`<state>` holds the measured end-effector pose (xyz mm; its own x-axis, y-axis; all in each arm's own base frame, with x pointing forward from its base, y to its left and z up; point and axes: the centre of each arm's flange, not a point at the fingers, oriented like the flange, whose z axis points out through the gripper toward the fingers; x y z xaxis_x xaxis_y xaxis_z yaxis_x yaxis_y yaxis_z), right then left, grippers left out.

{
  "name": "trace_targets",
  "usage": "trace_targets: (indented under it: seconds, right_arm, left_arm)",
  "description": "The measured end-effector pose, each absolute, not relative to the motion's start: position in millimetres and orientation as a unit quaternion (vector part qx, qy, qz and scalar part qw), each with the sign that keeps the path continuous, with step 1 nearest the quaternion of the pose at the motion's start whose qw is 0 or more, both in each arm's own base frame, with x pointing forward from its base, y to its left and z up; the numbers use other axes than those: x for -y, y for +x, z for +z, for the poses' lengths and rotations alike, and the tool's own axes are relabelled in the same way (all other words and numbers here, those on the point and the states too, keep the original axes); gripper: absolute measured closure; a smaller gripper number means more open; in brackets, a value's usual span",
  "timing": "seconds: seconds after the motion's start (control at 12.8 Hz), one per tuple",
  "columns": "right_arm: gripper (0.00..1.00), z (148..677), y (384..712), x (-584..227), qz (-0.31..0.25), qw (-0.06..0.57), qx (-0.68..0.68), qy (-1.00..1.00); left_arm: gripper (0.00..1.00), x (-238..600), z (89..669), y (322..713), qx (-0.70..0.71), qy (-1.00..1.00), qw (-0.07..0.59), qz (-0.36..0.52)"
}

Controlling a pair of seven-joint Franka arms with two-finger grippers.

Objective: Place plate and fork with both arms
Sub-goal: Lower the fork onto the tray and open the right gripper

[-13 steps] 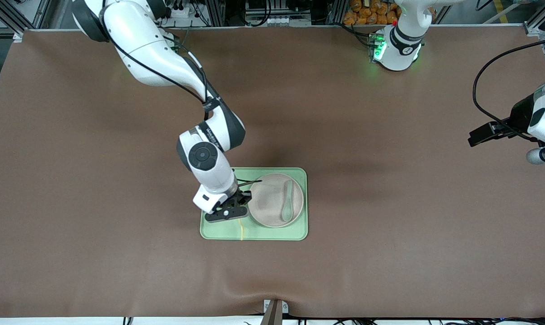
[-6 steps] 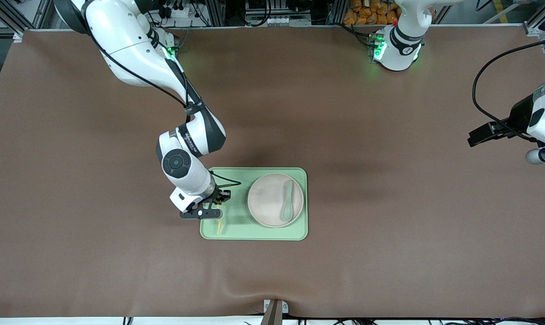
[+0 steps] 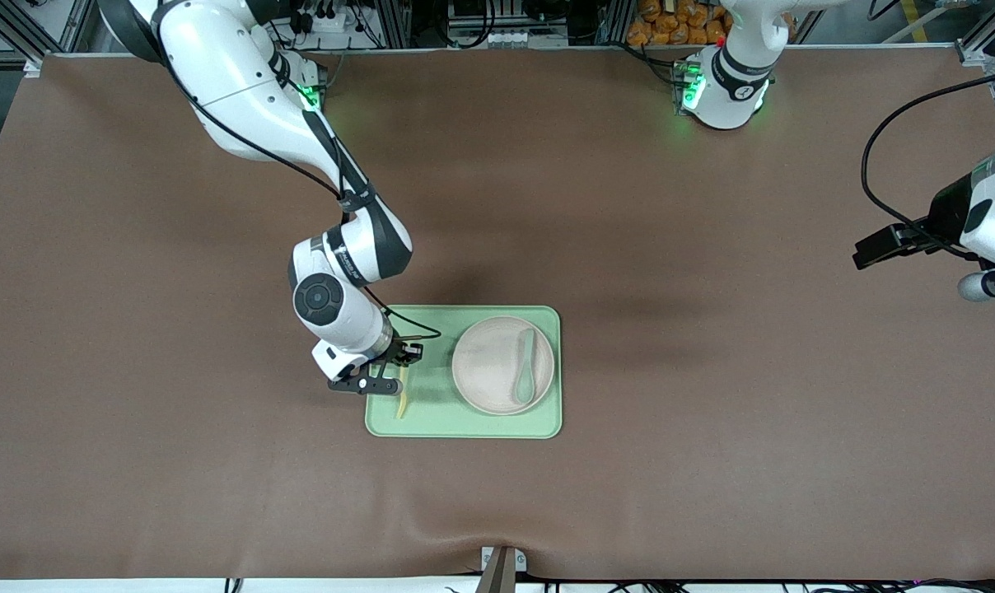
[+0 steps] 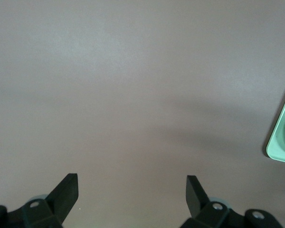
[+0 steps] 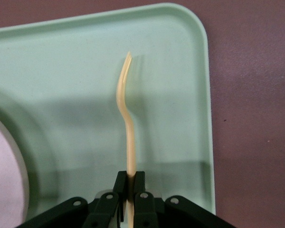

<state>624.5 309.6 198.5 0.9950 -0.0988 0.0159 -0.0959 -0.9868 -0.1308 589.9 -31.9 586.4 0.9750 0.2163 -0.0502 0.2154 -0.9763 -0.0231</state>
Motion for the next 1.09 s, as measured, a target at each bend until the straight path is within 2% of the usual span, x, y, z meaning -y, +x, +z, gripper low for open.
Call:
trace_targets:
  seconds: [0.7,0.86,1.09]
  right_arm:
    - [0.90,193.3,618.7,-312.5,-0.006,0.064,-0.056,-0.996]
    - [0.75,190.7,617.5,-312.2,-0.004,0.063,-0.056,-0.996]
    - [0.40,189.8,617.6,-312.1,-0.005,0.064,-0.056,-0.996]
  left_arm:
    - [0.00,31.9,586.3,590.1,0.109,-0.994,0.009,0.026]
    - [0.00,31.9,586.3,590.1,0.109,-0.994,0.009,0.025]
    - [0.00,32.0,585.4,590.0,0.108,-0.994,0.009,0.026]
